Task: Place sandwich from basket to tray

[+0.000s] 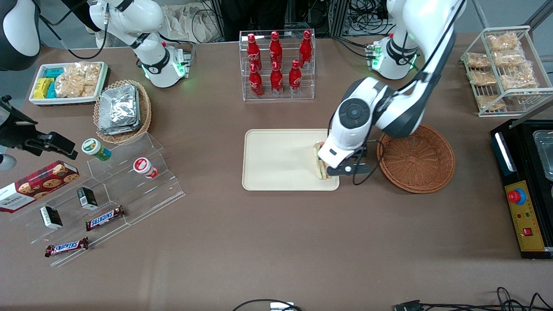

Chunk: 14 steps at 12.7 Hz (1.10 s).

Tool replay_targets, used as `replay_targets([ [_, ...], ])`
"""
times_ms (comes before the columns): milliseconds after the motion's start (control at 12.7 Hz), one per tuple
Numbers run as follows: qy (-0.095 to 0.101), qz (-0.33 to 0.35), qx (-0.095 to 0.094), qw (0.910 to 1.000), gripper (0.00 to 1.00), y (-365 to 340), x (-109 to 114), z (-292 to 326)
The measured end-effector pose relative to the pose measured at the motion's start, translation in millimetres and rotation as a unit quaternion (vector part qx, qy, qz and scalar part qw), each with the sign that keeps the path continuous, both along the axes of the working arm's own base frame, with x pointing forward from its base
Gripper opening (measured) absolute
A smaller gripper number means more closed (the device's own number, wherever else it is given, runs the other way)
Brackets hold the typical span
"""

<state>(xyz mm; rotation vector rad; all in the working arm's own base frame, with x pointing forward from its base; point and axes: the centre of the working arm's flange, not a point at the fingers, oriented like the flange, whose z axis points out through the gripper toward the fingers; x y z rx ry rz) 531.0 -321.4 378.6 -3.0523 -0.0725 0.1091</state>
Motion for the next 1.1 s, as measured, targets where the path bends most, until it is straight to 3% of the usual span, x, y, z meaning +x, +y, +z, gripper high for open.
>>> replay_targets([
  [157,0.011,0.013,0.001,0.9999,1.00,16,8,56],
  [471,0.050,-0.004,-0.010,0.9987,1.00,82,11,159],
  [786,0.057,-0.024,-0.017,0.9980,1.00,158,-7,221],
  [1100,0.064,-0.010,-0.022,0.9977,1.00,232,-5,226],
])
